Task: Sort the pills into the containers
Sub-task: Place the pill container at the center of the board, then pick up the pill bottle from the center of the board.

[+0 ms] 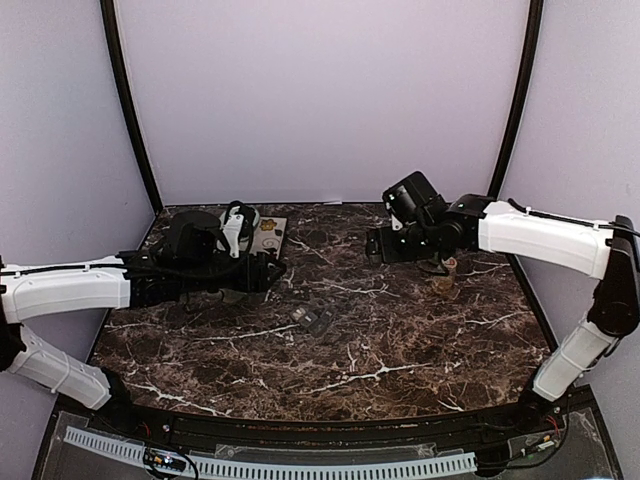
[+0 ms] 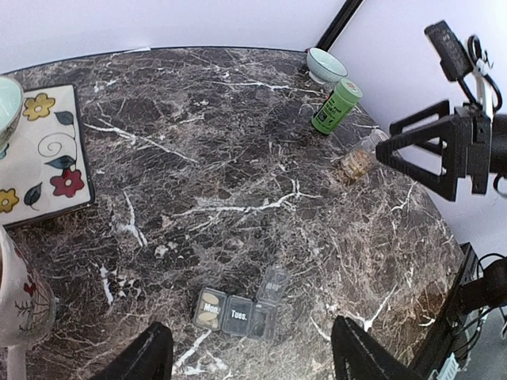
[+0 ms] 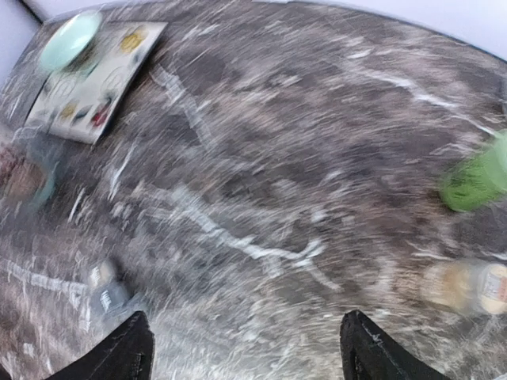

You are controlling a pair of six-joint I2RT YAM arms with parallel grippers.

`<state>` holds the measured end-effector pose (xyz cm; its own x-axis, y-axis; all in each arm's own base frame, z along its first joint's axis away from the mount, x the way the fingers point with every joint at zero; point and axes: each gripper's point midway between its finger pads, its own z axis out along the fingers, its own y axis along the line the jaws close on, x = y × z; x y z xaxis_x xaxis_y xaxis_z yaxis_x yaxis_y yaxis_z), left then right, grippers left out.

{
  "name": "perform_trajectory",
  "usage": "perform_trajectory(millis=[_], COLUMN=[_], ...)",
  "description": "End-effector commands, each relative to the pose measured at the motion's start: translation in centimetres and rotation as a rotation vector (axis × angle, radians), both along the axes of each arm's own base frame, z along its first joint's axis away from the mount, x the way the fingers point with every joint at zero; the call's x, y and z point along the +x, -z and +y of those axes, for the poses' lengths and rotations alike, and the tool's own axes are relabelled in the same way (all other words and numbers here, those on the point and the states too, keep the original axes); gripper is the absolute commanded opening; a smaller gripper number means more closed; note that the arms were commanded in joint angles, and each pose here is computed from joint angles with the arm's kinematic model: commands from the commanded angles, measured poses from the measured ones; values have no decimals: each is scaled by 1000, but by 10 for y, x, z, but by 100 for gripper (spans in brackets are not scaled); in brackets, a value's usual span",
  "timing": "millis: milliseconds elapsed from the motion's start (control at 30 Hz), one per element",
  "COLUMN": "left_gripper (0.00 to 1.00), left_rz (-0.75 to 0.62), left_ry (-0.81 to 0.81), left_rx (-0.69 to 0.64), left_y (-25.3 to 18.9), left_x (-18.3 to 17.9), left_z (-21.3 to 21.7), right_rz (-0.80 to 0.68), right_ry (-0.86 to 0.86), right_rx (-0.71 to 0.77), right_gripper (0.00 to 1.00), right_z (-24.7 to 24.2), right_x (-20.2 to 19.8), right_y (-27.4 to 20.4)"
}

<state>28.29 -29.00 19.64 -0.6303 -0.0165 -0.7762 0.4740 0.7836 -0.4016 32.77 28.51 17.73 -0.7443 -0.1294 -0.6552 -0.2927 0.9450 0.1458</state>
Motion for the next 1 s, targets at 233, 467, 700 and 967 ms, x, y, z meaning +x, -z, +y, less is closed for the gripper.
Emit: perform_trajectory(millis=[233,467,700,967], left_gripper=[74,81,83,83], left_rz=[-253,-266,-219,-216], left_ry=[96,152,185,200], left_rx=[119,129,140,133], left_y=[-45,-48,-40,-38], left_x=[3,2,1,-1], left_z=[-7,-15,-23,-26], right_rz=[-360,-292,23,177], right_ry=[404,463,460,475], right_rx=[-199,-224,-370,-310], right_gripper=[99,80,80,80], right_z=[-95,-131,-160,-173], right_x=[54,72,66,40], right_y=[-94,-92,-39,-7])
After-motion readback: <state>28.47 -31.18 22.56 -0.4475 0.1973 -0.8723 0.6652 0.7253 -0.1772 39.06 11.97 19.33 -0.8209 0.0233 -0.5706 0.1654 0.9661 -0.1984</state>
